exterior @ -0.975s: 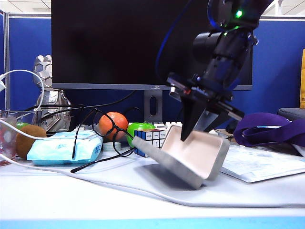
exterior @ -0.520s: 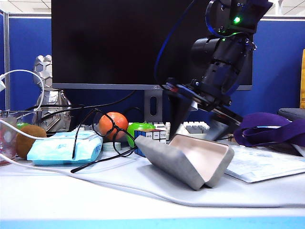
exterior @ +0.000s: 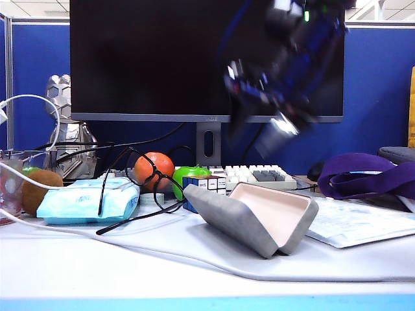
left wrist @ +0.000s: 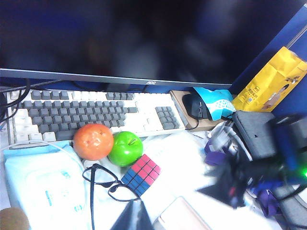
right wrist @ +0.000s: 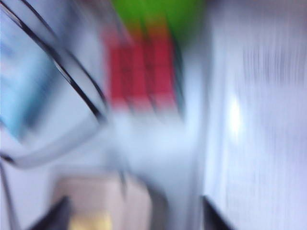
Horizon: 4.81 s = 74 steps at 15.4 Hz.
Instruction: Pick up the glasses, fold the temples of the glasses, place the glasses into the glasses case, and finally close the glasses case.
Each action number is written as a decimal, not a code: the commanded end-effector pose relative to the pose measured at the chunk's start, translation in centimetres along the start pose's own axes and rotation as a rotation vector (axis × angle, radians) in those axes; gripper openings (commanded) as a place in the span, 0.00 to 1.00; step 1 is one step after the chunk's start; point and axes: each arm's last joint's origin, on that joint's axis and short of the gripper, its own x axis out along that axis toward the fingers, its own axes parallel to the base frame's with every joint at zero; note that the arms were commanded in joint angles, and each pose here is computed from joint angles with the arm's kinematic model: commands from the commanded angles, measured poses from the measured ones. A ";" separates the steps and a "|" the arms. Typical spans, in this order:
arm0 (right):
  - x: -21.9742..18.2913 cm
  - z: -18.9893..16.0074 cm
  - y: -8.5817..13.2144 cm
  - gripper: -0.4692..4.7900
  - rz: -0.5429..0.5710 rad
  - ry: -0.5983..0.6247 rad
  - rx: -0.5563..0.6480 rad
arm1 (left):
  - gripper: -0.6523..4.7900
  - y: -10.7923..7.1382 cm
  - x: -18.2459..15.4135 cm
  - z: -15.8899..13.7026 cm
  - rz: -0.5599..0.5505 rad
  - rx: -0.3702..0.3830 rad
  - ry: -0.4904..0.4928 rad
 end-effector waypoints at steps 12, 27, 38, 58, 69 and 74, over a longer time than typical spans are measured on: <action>1.6 2.2 4.2 0.42 0.194 -0.244 -0.290 | 0.11 0.1 0.4 0.2 -0.008 0.003 -0.001; 8.3 1.8 4.9 0.63 0.120 -0.281 -0.526 | 0.11 0.2 0.4 0.1 -0.009 0.001 0.003; 10.8 3.2 5.3 0.58 0.132 -0.207 -0.547 | 0.11 0.2 0.4 0.1 -0.007 -0.003 0.009; 13.5 2.5 5.2 0.37 0.094 -0.223 -0.544 | 0.11 0.3 0.5 -0.2 -0.001 -0.018 0.033; 11.7 3.6 5.9 0.09 0.111 -0.278 -0.494 | 0.11 0.3 0.5 -0.4 0.003 -0.024 0.048; 3.2 6.2 7.9 0.09 0.121 -0.406 -0.450 | 0.11 0.3 0.4 -0.4 0.003 -0.025 0.048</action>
